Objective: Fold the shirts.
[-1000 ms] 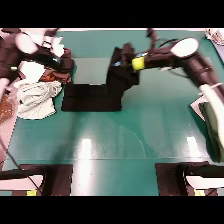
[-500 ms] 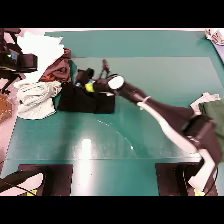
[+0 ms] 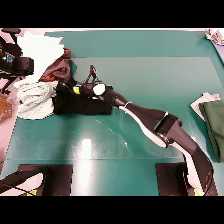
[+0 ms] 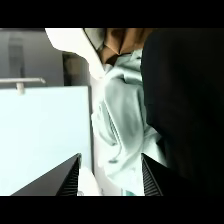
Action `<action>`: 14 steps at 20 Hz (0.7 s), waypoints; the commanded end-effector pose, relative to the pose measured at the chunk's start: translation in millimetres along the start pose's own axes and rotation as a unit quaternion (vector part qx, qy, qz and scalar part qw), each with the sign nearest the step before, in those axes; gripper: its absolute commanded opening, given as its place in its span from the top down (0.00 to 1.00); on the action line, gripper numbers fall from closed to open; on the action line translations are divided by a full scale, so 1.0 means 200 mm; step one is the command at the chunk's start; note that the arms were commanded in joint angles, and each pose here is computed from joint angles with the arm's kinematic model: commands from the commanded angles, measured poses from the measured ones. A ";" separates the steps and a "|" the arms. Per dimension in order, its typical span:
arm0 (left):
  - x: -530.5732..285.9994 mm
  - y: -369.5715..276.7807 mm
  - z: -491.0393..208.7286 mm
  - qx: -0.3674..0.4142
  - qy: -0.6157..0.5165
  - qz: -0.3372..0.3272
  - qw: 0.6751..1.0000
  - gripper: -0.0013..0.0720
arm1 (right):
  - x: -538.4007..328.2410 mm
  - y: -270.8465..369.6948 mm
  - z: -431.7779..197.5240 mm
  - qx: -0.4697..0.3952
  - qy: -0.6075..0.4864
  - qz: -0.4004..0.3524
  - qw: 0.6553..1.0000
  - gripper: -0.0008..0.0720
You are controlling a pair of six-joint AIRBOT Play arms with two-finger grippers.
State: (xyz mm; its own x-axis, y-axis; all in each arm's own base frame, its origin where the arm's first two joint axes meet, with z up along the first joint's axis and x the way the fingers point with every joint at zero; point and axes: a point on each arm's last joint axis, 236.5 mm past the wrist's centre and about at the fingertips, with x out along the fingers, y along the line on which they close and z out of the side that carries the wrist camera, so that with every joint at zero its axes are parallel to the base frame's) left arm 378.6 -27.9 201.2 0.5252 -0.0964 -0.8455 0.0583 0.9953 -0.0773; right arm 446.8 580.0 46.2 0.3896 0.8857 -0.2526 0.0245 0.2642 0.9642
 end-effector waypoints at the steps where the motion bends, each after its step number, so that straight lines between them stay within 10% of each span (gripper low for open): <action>1: 0.01 0.00 0.01 0.005 -0.002 0.001 1.000 0.95 | -0.19 0.05 0.01 -0.080 0.095 -0.012 0.992 0.38; 5: 0.13 0.01 -0.12 0.001 0.042 0.001 0.999 0.95 | -0.73 -0.11 0.40 -0.170 0.126 -0.173 0.962 0.35; 6: 0.17 0.02 -0.16 0.000 0.057 0.001 0.998 0.95 | -0.92 -0.24 0.49 -0.164 0.132 -0.243 0.947 0.11; 8: 0.23 0.02 -0.24 -0.003 0.083 -0.001 0.997 0.95 | -1.20 -0.43 0.55 -0.152 0.158 -0.317 0.923 0.02; 14: 0.25 -0.04 -0.28 -0.009 0.097 -0.025 0.995 0.95 | -1.27 -0.68 0.47 -0.105 0.151 -0.268 0.946 0.02</action>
State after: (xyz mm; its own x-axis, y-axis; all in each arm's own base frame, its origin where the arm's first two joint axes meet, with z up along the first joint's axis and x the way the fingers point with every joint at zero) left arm 360.8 -33.7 133.9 0.3683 -0.1193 -0.9220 0.0595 0.9927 -0.1047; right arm 442.7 296.8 8.4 0.0939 0.6411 -0.7617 -0.0775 0.7675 0.6364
